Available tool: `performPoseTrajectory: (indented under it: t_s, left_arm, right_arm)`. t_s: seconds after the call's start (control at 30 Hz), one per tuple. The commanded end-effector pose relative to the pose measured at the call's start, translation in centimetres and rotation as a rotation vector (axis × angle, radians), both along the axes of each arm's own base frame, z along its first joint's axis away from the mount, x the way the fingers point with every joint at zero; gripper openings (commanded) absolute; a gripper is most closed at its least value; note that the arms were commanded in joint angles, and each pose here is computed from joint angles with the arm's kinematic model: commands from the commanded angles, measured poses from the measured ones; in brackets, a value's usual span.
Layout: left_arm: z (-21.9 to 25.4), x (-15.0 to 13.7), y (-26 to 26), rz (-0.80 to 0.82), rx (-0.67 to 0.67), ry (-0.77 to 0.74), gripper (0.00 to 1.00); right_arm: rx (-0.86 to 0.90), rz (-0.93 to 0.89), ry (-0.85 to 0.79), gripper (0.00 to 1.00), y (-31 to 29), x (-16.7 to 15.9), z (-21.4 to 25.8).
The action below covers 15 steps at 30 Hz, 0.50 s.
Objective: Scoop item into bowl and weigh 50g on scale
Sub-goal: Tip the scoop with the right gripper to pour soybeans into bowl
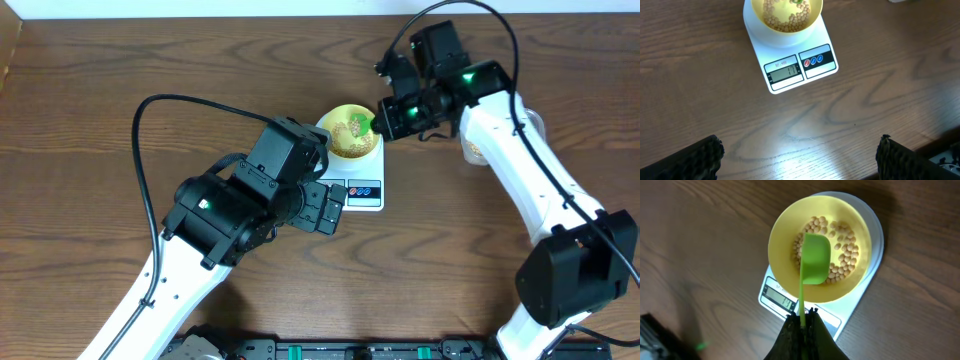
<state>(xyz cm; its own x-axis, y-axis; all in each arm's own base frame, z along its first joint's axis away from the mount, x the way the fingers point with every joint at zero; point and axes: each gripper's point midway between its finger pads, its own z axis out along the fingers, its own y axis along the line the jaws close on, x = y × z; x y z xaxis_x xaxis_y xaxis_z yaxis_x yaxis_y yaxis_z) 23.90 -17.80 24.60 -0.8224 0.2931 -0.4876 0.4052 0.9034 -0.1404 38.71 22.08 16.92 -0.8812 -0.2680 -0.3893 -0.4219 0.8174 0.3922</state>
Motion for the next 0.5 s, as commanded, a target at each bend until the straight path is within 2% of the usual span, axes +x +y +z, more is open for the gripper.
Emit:
performPoseTrajectory:
  t_s: [0.0,0.47]
  left_arm:
    - [0.9,0.1,0.1,-0.001,-0.013,-0.026,1.0]
    - [0.9,0.1,0.1,-0.001,-0.013,-0.026,1.0]
  right_arm:
    - [-0.065,0.064,-0.083,0.02,0.6,0.4,0.5]
    - [-0.281,0.213,-0.269,0.01,1.7,0.7,0.2]
